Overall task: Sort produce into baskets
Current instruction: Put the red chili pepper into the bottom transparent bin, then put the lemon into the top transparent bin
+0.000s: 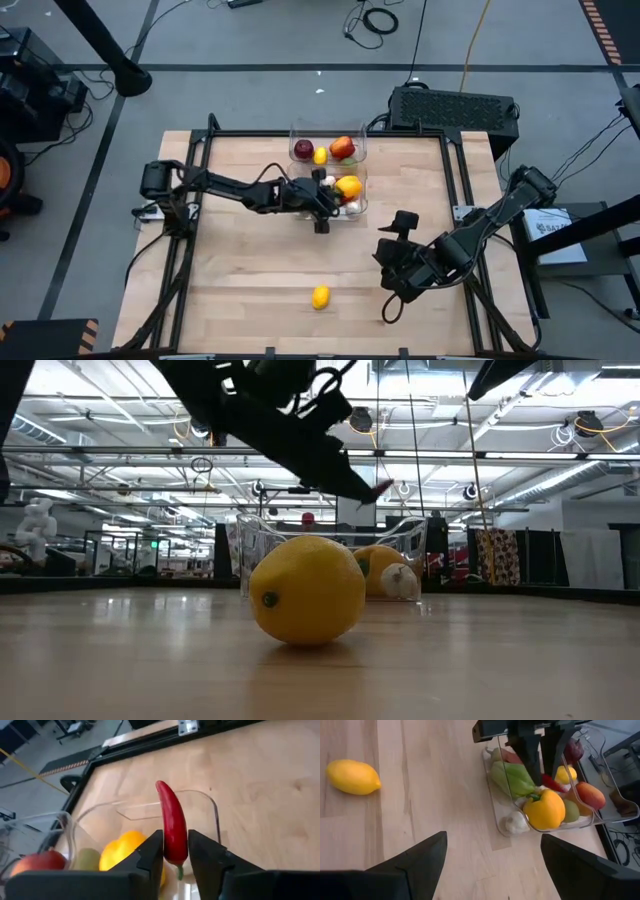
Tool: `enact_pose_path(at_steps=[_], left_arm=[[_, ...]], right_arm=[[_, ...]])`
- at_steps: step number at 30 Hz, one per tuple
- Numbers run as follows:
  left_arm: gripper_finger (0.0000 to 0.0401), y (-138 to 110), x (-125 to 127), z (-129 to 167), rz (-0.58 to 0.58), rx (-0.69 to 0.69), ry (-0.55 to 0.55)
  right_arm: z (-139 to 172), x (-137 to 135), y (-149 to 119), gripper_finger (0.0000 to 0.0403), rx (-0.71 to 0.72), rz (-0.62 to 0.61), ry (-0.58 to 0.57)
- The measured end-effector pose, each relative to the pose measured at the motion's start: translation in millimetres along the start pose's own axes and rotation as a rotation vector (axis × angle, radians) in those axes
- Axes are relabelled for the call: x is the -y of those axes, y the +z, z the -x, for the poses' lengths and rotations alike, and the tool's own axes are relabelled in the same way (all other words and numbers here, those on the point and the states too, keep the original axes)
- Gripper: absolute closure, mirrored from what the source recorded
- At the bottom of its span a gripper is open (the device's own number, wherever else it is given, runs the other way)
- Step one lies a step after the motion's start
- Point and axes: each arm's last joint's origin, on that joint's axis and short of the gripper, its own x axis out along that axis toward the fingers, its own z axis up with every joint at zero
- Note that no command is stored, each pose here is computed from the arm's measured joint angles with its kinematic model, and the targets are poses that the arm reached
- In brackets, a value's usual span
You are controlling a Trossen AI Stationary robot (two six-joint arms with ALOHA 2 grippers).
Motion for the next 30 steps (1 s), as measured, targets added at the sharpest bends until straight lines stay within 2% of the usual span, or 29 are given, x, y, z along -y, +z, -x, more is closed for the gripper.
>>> enact_pose_path(at_steps=[7,13,20,27,30], left_arm=[[0.0248,-3.0,1.1,-2.9,0.039,-0.012,0.012],[0.0237,5.9,-0.6,9.2,0.050,-0.032,0.097],[0.0237,34.9,7.2,61.1,0.110,-0.049,0.045],[0.0237,47.6,18.6,113.2,0.218,-0.114,-0.029],[0.0237,45.7,24.2,128.5,0.224,-0.171,-0.054]], right_arm=[[0.0,0.2,0.8,0.0090,0.017,-0.003,-0.015],[0.0,0.1,0.9,0.0090,0.017,-0.014,-0.013],[-3.5,-6.9,5.5,0.0090,0.051,-0.057,0.011],[-25.7,-40.1,20.9,0.0090,0.196,0.068,0.089],[-44.0,-57.2,23.8,0.0090,0.218,0.122,0.101]])
